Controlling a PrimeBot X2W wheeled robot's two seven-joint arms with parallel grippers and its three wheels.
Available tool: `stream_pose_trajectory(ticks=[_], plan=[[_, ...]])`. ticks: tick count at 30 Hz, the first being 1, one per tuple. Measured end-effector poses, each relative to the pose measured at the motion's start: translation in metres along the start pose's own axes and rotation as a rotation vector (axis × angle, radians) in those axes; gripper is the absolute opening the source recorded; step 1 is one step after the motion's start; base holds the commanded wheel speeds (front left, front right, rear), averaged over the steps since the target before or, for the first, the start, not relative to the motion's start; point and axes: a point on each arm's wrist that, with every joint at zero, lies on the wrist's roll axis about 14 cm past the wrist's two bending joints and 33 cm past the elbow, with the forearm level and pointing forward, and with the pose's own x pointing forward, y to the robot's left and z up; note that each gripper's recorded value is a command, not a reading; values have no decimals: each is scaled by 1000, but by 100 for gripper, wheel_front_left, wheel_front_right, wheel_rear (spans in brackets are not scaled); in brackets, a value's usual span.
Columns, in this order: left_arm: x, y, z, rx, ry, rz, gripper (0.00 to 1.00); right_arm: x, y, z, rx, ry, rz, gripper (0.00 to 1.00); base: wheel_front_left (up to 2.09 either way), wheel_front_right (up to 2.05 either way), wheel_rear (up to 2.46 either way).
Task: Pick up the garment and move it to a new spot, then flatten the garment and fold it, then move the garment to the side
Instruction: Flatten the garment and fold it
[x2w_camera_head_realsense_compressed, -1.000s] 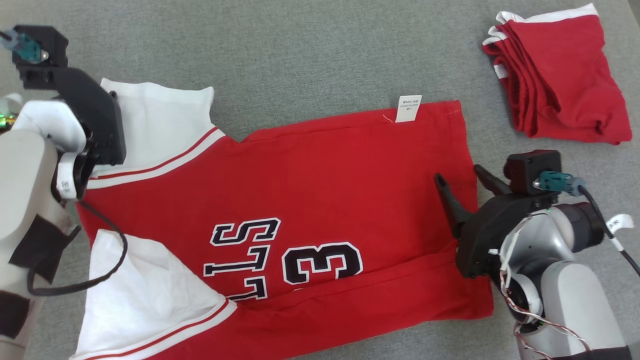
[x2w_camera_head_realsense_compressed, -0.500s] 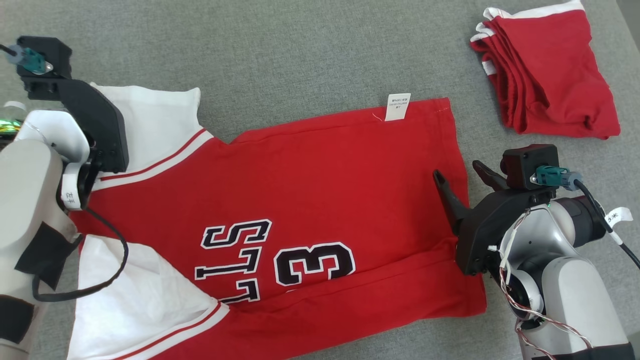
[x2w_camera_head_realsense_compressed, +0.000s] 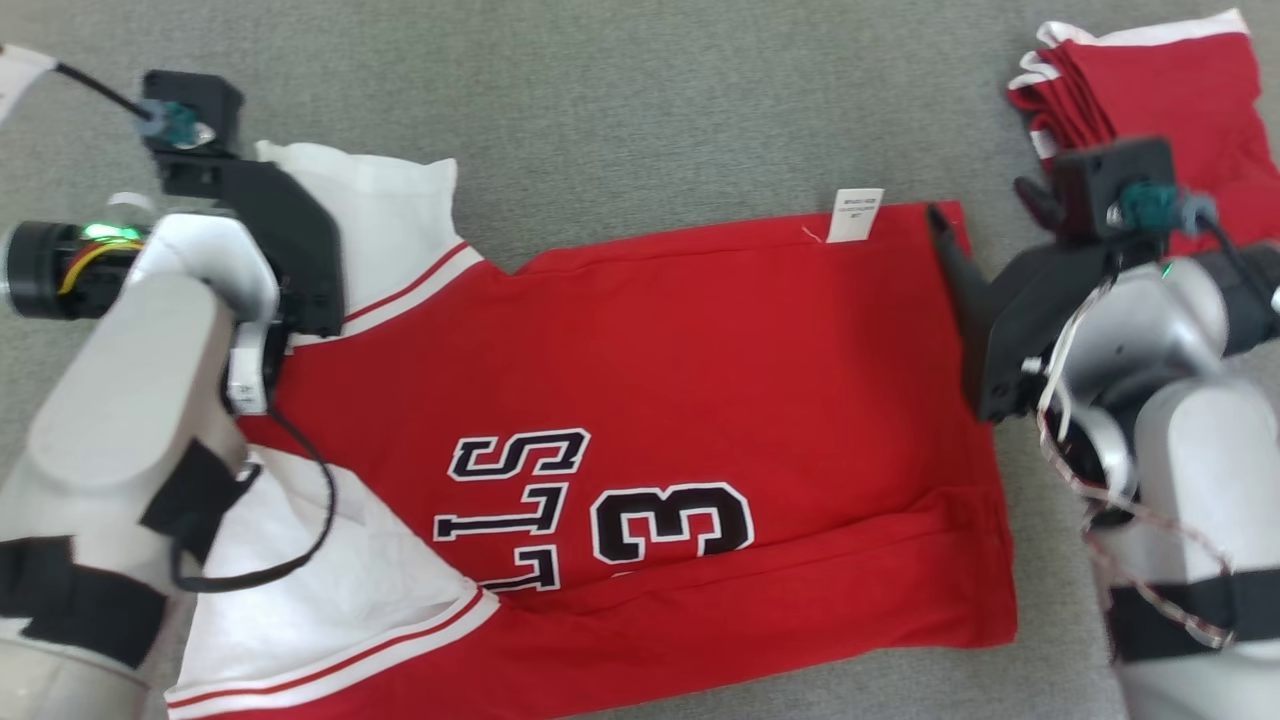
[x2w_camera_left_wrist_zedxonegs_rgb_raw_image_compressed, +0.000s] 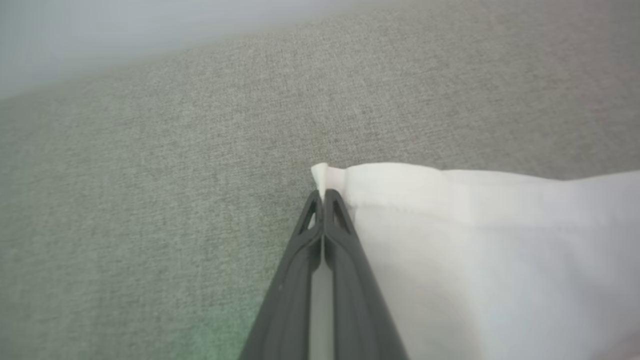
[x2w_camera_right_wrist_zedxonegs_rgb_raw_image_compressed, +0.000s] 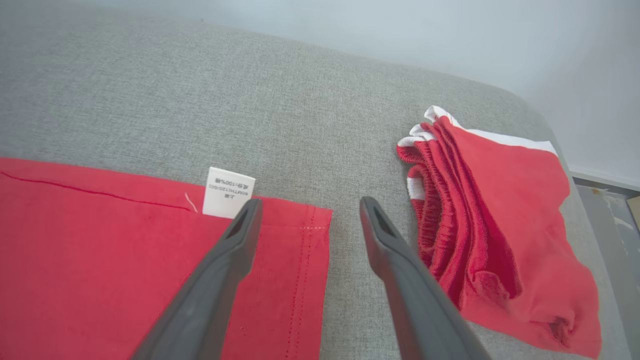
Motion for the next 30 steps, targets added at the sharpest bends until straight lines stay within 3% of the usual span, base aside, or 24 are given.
stream_pose_trajectory(ticks=[6, 11, 27, 28, 29, 30], plan=[[0, -9, -2, -18, -18, -21, 0, 20, -26, -6, -130, 123, -55, 100, 0, 0, 0], [1, -9, -3, -33, -26, -28, 0, 30, -23, -24, -179, 224, -20, 100, 0, 0, 0], [7, -4, -5, -43, -35, -26, 0, 48, -11, -48, -197, 276, 49, 100, 0, 0, 0], [8, -3, -6, -44, -33, -25, 0, 49, -11, -50, -199, 281, 51, 51, 0, 0, 0], [8, -3, -6, -44, -35, -25, 0, 51, -10, -52, -199, 283, 55, 35, 0, 0, 0], [8, -3, -7, -43, -36, -24, 0, 52, -9, -52, -199, 282, 59, 0, 0, 0, 0]])
